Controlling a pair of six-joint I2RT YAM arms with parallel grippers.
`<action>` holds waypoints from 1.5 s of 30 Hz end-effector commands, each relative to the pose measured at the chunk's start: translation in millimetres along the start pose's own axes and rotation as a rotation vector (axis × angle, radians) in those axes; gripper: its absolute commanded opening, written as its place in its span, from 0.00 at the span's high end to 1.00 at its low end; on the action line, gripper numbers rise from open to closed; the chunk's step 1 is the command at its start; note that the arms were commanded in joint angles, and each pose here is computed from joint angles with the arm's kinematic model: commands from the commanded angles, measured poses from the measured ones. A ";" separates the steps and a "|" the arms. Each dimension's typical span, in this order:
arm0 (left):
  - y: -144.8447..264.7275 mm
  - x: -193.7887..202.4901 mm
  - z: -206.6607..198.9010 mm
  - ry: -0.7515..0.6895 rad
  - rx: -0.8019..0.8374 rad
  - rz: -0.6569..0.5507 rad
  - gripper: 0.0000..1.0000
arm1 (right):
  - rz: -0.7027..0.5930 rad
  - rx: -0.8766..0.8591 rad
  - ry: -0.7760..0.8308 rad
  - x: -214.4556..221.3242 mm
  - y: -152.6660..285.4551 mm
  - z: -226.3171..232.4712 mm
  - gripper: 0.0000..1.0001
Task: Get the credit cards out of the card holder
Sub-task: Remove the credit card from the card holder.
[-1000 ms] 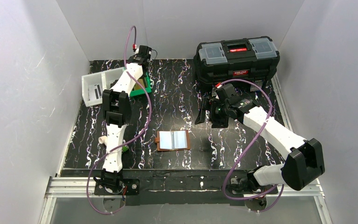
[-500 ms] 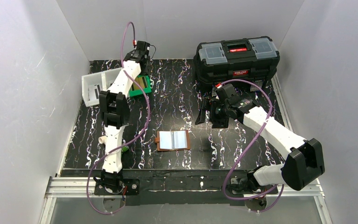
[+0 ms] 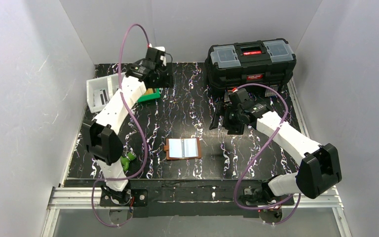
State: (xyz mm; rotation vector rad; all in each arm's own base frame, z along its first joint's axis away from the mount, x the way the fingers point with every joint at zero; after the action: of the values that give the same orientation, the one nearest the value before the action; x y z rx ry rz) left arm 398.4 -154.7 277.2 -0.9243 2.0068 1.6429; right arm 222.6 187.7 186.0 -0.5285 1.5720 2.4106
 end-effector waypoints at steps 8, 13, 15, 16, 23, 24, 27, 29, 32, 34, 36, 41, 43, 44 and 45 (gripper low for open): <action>47.5 108.0 -22.2 -0.077 0.080 0.151 0.36 | -0.124 0.058 -0.084 0.5 8.7 -30.4 0.02; 56.4 139.4 -25.4 -0.107 0.125 0.188 0.35 | -0.130 0.063 -0.101 4.8 7.9 -37.9 0.01; 57.0 152.1 -27.4 -0.122 0.133 0.212 0.35 | -0.130 0.061 -0.106 5.5 6.3 -38.8 0.02; 56.7 158.6 -29.4 -0.132 0.136 0.225 0.35 | -0.128 0.057 -0.108 5.7 5.5 -38.8 0.02; 45.5 194.3 -33.9 -0.149 0.094 0.266 0.34 | -0.108 0.052 -0.113 8.0 2.8 -38.9 0.02; 44.3 198.1 -35.1 -0.157 0.089 0.269 0.34 | -0.107 0.053 -0.112 8.3 2.9 -39.2 0.01; 38.7 209.5 -39.0 -0.187 0.079 0.286 0.34 | -0.104 0.061 -0.112 8.8 3.4 -40.3 0.02; 34.5 217.3 -42.3 -0.206 0.075 0.303 0.34 | -0.104 0.065 -0.112 9.2 3.2 -41.1 0.02; 30.1 226.3 -47.0 -0.227 0.069 0.314 0.34 | -0.105 0.068 -0.115 8.6 2.4 -41.7 0.02; 26.7 230.2 -48.6 -0.233 0.067 0.319 0.33 | -0.105 0.068 -0.118 8.5 1.3 -41.6 0.02; 22.8 234.4 -48.5 -0.238 0.061 0.328 0.33 | -0.103 0.068 -0.122 8.7 -0.1 -42.1 0.02; 16.2 242.3 -51.0 -0.249 0.068 0.351 0.33 | -0.106 0.070 -0.127 9.0 -1.8 -43.1 0.02; 14.7 245.7 -52.1 -0.251 0.071 0.365 0.32 | -0.109 0.070 -0.128 9.1 -2.5 -43.3 0.02; 14.7 247.4 -53.3 -0.249 0.076 0.371 0.32 | -0.109 0.069 -0.130 9.0 -3.0 -43.3 0.02; 14.8 249.7 -54.1 -0.249 0.079 0.381 0.32 | -0.107 0.069 -0.131 9.0 -3.5 -43.3 0.02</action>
State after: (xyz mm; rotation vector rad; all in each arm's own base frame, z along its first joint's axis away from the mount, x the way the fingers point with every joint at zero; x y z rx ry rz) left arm 221.6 -262.6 140.4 -0.3195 2.1267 1.7481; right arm 218.7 149.9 164.5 -0.4221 1.5400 2.2791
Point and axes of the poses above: each gripper's point midway between its finger pads, its own y axis back along the fingers, its own z axis along the line the jaws close on, x = y × z, the point moved 6 cm from there along y, back along the fingers, and after that the axes turned 12 degrees about y, right-handed, at the moved point
